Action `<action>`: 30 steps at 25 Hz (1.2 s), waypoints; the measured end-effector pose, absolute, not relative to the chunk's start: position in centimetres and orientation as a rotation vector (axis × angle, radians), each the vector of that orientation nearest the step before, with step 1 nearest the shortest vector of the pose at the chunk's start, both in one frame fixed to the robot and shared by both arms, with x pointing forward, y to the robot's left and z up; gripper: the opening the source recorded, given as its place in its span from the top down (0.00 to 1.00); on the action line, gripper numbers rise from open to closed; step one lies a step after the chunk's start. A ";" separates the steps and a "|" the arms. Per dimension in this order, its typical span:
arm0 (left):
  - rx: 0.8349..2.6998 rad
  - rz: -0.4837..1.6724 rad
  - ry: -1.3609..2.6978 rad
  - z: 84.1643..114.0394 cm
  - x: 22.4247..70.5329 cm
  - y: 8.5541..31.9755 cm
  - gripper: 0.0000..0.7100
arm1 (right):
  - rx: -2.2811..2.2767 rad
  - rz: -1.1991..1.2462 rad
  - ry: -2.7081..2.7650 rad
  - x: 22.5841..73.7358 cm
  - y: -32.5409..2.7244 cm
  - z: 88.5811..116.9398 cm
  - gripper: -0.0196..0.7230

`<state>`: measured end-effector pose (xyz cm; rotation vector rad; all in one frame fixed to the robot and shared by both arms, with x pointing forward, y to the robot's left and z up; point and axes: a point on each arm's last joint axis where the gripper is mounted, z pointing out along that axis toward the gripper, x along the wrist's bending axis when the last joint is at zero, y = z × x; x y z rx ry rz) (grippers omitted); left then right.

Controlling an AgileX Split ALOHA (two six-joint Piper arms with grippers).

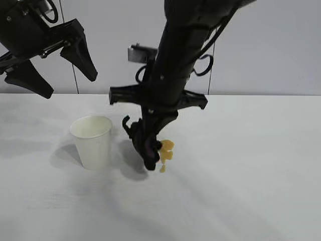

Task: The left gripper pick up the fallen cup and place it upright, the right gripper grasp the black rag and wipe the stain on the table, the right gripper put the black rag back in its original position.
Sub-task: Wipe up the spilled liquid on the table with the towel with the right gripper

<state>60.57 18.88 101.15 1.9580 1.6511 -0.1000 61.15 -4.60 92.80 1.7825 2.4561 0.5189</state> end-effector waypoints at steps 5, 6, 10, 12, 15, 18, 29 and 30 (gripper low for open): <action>1.960 -0.101 1.651 101.1 60.5 18.9 0.02 | 1.784 0.386 2.410 61.6 -5.2 90.3 0.89; 1.961 -0.100 1.651 101.1 60.5 18.9 0.02 | 1.771 0.369 2.388 61.8 -5.4 90.3 0.89; 1.976 -0.090 1.648 101.1 60.5 19.0 0.02 | 1.793 0.316 2.262 63.6 -8.0 90.0 0.89; 1.977 -0.091 1.649 101.1 60.5 19.0 0.02 | 1.839 0.312 2.204 64.8 -9.8 89.8 0.89; 1.979 -0.092 1.649 101.1 60.5 19.0 0.02 | 1.888 0.307 2.149 65.9 -11.8 89.8 0.89; 1.979 -0.092 1.648 101.1 60.5 19.0 0.02 | 1.923 0.312 2.131 66.1 -12.3 89.8 0.89; 1.981 -0.092 1.648 101.1 60.5 19.0 0.02 | 1.752 0.482 2.397 60.7 -2.1 89.6 0.90; 1.981 -0.092 1.648 101.1 60.5 19.0 0.02 | 1.743 0.495 2.404 60.5 -1.7 89.5 0.91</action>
